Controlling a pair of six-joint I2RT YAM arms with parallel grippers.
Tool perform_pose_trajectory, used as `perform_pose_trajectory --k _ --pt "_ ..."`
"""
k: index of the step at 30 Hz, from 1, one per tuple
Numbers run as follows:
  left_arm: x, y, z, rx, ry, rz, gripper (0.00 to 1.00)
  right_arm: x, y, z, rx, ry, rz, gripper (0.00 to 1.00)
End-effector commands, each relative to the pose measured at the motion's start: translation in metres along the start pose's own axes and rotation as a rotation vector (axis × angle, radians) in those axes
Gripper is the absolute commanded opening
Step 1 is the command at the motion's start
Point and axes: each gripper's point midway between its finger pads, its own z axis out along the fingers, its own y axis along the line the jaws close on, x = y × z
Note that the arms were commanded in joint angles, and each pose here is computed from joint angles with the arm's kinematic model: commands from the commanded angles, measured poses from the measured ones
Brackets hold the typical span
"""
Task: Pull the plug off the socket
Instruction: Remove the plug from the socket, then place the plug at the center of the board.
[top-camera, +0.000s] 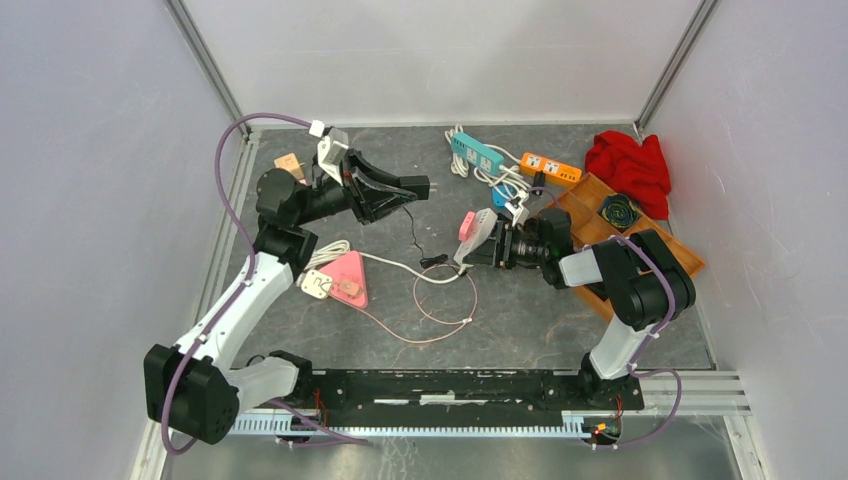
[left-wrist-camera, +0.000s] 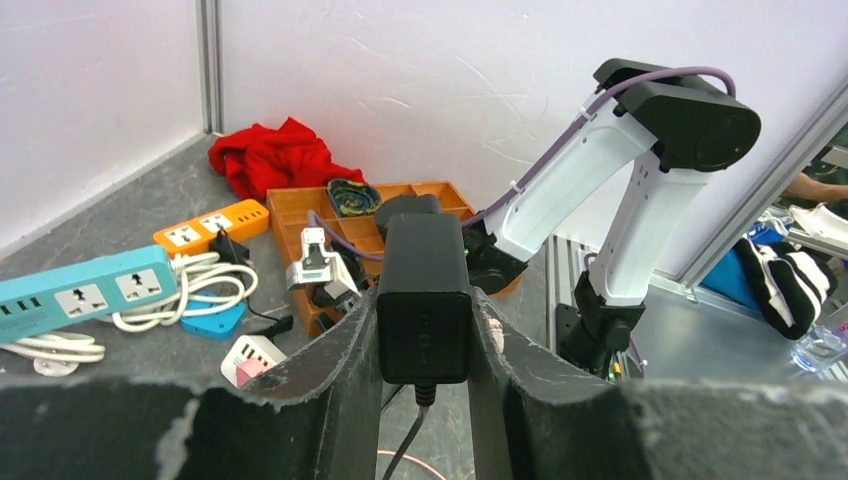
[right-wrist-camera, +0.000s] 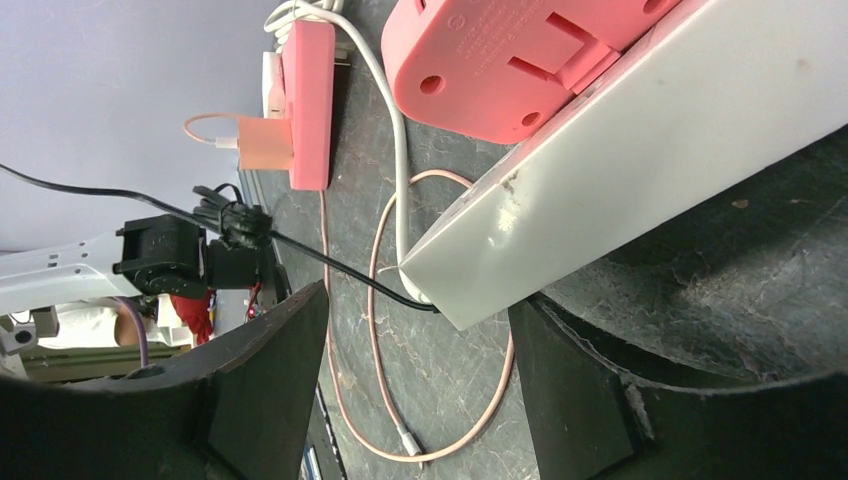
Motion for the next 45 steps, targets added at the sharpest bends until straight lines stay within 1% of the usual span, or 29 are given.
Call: perform_pose_trajectory --k 1,6,9,11,14,18,21,25,29,32,35,38,40,43,45 --pt "-0.027 -0.02 -0.008 0.053 -0.081 0.066 0.02 -0.02 0.011 0.001 -0.024 -0.025 -0.099 0.73" --pt "-0.04 -0.021 -0.019 0.008 -0.122 0.134 0.02 -0.019 0.001 0.002 0.026 -0.013 -0.101 0.73" --pt "-0.049 -0.013 -0.028 -0.074 -0.146 0.18 0.02 -0.019 -0.008 0.001 0.072 -0.002 -0.115 0.74" --pt "-0.055 -0.001 -0.036 -0.169 -0.168 0.216 0.02 -0.02 -0.013 0.001 0.101 0.006 -0.123 0.75" --pt "-0.059 0.027 -0.051 -0.365 -0.192 0.241 0.02 -0.019 -0.016 0.0 0.116 0.015 -0.123 0.75" --pt "-0.064 0.074 -0.085 -0.683 -0.226 0.267 0.02 -0.02 -0.017 0.0 0.134 0.037 -0.138 0.75" --pt "-0.063 0.096 -0.108 -0.847 -0.245 0.274 0.02 -0.024 -0.011 -0.003 0.129 0.027 -0.158 0.75" --pt "-0.062 0.113 -0.13 -0.971 -0.274 0.308 0.02 -0.028 -0.008 -0.005 0.134 0.015 -0.193 0.75" --pt "-0.055 0.13 -0.143 -1.039 -0.26 0.319 0.03 -0.026 -0.008 -0.005 0.131 0.022 -0.189 0.75" --pt "-0.049 0.147 -0.156 -1.097 -0.24 0.289 0.04 -0.026 -0.008 -0.005 0.132 0.022 -0.19 0.75" --pt "-0.036 0.171 -0.169 -1.165 -0.198 0.219 0.04 -0.026 -0.008 -0.005 0.133 0.021 -0.194 0.75" --pt "-0.014 0.195 -0.172 -1.191 -0.126 0.118 0.06 -0.026 -0.009 -0.005 0.136 0.022 -0.194 0.75" --pt "0.007 0.211 -0.17 -1.19 -0.049 0.039 0.06 -0.025 -0.009 -0.005 0.136 0.025 -0.192 0.75" --pt "0.033 0.229 -0.169 -1.189 0.043 -0.057 0.03 -0.025 -0.009 -0.005 0.134 0.027 -0.191 0.76" --pt "0.042 0.239 -0.172 -1.202 0.075 -0.093 0.02 -0.026 -0.007 -0.005 0.13 0.025 -0.193 0.76"
